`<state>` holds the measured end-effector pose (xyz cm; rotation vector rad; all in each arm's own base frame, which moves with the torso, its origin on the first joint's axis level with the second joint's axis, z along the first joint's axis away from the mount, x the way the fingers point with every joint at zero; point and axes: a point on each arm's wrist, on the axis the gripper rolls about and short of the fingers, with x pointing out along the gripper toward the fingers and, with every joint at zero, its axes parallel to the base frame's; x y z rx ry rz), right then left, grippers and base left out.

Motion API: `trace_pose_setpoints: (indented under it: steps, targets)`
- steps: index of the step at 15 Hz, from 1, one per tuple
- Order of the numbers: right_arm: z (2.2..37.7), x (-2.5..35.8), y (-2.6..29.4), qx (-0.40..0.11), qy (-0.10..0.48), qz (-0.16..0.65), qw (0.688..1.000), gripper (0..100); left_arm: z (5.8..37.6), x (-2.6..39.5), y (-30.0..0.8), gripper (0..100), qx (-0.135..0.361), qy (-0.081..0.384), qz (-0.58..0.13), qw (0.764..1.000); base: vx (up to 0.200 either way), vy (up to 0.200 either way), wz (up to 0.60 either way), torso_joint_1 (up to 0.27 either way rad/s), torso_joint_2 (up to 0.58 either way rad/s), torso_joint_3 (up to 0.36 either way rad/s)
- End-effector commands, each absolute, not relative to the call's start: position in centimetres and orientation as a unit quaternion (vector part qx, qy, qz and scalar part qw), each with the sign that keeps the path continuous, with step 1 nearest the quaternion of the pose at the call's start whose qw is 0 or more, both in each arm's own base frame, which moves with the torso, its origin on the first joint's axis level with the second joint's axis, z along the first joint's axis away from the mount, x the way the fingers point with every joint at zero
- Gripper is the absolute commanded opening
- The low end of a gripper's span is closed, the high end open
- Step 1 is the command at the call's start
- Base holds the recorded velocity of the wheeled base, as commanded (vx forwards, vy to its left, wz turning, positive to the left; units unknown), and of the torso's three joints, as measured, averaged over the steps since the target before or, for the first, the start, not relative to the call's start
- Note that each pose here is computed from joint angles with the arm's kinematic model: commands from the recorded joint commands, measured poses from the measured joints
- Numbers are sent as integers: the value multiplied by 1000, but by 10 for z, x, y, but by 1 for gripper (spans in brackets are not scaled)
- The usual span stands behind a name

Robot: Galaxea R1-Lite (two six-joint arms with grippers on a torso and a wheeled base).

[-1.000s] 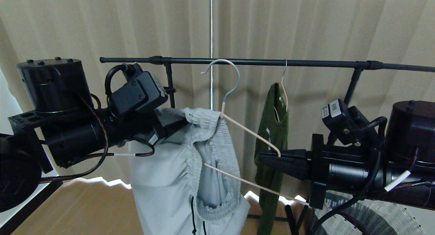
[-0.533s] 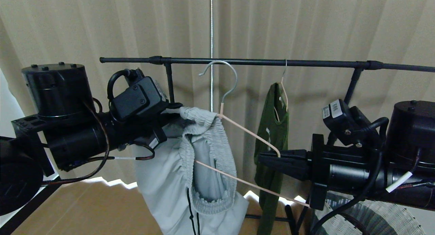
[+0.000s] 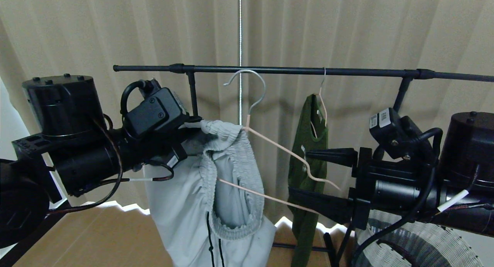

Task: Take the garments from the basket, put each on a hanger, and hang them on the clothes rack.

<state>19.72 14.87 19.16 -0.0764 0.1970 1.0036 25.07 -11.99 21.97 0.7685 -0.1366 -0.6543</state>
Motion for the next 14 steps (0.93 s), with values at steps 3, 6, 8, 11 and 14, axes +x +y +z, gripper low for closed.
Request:
trace_pose_setpoints:
  steps: [3, 6, 8, 11, 14]
  targets:
    - [195, 203, 143, -36, 66, 459, 885, 100, 215, 252, -114, 0, 370, -37, -270, 888, 0, 0, 0, 0, 0, 0]
    - [196, 208, 138, -34, 59, 437, 897, 100, 204, 249, -105, 0, 352, 20, -198, 914, 0, 0, 0, 0, 0, 0]
    - [198, 210, 134, -34, 56, 427, 902, 100, 201, 245, -97, 0, 338, 42, -160, 926, 0, 0, 0, 0, 0, 0]
    - [197, 211, 129, -35, 58, 410, 909, 100, 197, 247, -88, 0, 326, 68, -109, 936, 0, 0, 0, 0, 0, 0]
    - [189, 210, 129, -37, 73, 405, 910, 100, 195, 248, -86, 0, 305, 85, -67, 946, 0, 0, 0, 0, 0, 0]
